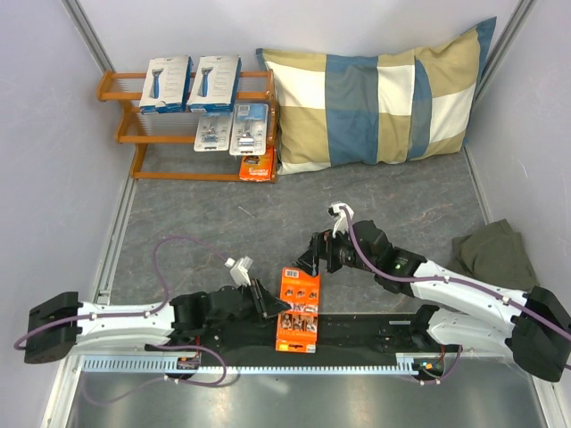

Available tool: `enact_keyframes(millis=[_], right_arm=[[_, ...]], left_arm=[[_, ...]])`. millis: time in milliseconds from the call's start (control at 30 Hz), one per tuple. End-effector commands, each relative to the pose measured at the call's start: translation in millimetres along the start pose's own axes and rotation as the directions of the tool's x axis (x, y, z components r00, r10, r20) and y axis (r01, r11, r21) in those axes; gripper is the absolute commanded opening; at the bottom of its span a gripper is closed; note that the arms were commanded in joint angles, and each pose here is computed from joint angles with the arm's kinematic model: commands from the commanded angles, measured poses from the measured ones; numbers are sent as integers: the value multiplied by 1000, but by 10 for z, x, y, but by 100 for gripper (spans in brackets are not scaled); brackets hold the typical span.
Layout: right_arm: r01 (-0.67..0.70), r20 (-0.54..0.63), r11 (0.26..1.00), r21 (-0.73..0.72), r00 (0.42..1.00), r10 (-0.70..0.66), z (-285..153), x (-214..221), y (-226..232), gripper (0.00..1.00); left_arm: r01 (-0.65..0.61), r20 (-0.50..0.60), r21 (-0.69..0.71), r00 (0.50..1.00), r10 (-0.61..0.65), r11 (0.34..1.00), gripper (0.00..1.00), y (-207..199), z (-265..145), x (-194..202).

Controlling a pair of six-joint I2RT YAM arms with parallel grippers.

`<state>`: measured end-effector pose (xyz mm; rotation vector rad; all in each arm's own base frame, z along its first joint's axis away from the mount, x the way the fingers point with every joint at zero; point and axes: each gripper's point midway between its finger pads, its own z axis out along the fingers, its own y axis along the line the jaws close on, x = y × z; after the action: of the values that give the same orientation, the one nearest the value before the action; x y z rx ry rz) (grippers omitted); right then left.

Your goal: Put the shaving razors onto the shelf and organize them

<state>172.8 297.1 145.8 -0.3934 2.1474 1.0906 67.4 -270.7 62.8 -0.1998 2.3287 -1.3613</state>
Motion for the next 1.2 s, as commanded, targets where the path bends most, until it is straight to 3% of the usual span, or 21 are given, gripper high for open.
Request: enact_keyframes(millis=[0,67,200,333,367,533,800,867,1000,1100,1167], right_arm=[[14,29,999,29,999,-15,-61,-154,-37,98],[16,12,999,37,1000,-17,-59,-122,-98,98],[-11,-18,999,43,1000,11,-68,-75,-290,98],[-62,-56,997,-49,997,59,-75,22,-337,98],[-79,-32,993,-86,997,77,-68,-11,-349,98],[-118,-53,951,-287,993,108,-15,40,-179,98],[-145,-50,900,-410,989,136,-7,3,-6,95],[-145,-55,898,-415,989,134,0,7,-2,86],[-150,-61,893,-425,989,137,-3,2,19,46],[-154,-65,894,-420,988,139,0,4,14,32],[-147,-63,899,-412,989,133,12,5,-4,29]], left_arm=[[-85,54,-28,995,86,996,2,-52,-27,-256],[-79,84,-12,993,80,997,2,-111,-30,-426],[-109,42,63,993,106,992,2,-211,-43,-606],[-162,94,148,984,149,976,2,-429,-64,-926],[-192,53,166,981,186,967,2,-447,-51,-881],[-257,43,277,966,256,926,2,-713,-31,-955],[-253,11,347,964,266,903,2,-785,-7,-883],[-252,8,351,964,266,902,2,-787,-6,-874],[-249,18,335,966,258,909,2,-755,0,-894],[-247,18,309,967,254,918,5,-710,12,-904],[-257,26,297,965,262,920,9,-706,14,-927]])
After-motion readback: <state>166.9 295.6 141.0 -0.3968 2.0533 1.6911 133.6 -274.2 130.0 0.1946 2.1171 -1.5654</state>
